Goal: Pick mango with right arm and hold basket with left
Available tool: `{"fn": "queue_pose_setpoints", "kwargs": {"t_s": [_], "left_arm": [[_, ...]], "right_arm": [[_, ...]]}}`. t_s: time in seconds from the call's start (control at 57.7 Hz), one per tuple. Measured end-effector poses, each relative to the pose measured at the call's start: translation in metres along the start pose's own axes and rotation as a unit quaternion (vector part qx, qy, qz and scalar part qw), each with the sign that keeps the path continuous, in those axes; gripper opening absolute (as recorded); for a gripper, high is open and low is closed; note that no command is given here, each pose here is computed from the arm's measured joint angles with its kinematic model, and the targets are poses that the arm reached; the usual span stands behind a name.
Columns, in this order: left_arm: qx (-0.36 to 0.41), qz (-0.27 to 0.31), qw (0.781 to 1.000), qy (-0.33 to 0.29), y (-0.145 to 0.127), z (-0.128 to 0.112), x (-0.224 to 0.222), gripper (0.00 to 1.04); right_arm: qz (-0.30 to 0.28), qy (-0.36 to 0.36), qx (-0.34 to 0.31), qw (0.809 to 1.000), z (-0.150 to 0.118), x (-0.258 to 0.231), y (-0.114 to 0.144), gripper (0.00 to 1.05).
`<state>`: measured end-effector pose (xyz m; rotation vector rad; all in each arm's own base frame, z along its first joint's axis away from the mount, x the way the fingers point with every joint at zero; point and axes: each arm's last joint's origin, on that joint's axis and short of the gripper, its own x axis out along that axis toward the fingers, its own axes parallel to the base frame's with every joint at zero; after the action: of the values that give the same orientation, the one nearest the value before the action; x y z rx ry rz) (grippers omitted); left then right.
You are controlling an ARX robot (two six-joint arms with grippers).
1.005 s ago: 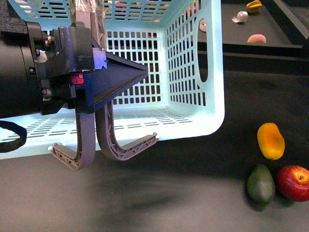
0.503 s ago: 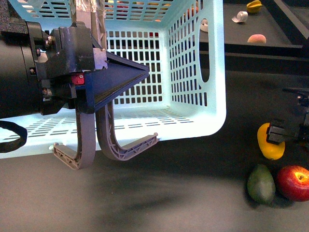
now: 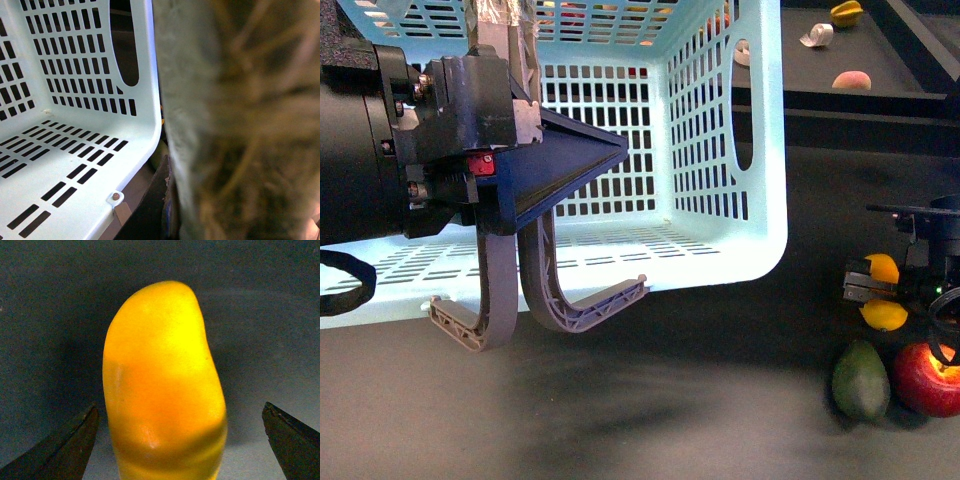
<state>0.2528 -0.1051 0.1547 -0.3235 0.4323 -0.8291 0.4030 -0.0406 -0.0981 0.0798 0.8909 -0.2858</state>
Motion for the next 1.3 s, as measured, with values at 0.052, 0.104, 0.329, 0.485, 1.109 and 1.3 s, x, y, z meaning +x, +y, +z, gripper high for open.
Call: {"fn": "queue_pose_setpoints", "kwargs": {"t_s": [0.052,0.104,0.329,0.485,1.109,1.3], "left_arm": [[0.0,0.0,1.0,0.0,0.0,0.0,0.0,0.1],[0.0,0.0,1.0,0.0,0.0,0.0,0.0,0.1],[0.0,0.0,1.0,0.0,0.0,0.0,0.0,0.1],[0.0,0.0,1.0,0.0,0.0,0.0,0.0,0.1],[0.0,0.0,1.0,0.0,0.0,0.0,0.0,0.1],[0.0,0.0,1.0,0.0,0.0,0.0,0.0,0.1]], "right_arm": [[-0.001,0.007,-0.002,1.0,-0.003,0.002,0.001,0.97],[-0.005,0.012,-0.004,1.0,-0.006,0.003,0.001,0.97],[-0.015,0.021,-0.002,1.0,-0.016,0.006,-0.001,0.79],[-0.015,0.012,0.012,1.0,-0.018,0.0,-0.008,0.58],[0.105,-0.103,0.064,0.987,0.055,-0.139,-0.002,0.53],[0.199,-0.135,0.032,0.97,0.076,-0.205,0.029,0.52]]}}
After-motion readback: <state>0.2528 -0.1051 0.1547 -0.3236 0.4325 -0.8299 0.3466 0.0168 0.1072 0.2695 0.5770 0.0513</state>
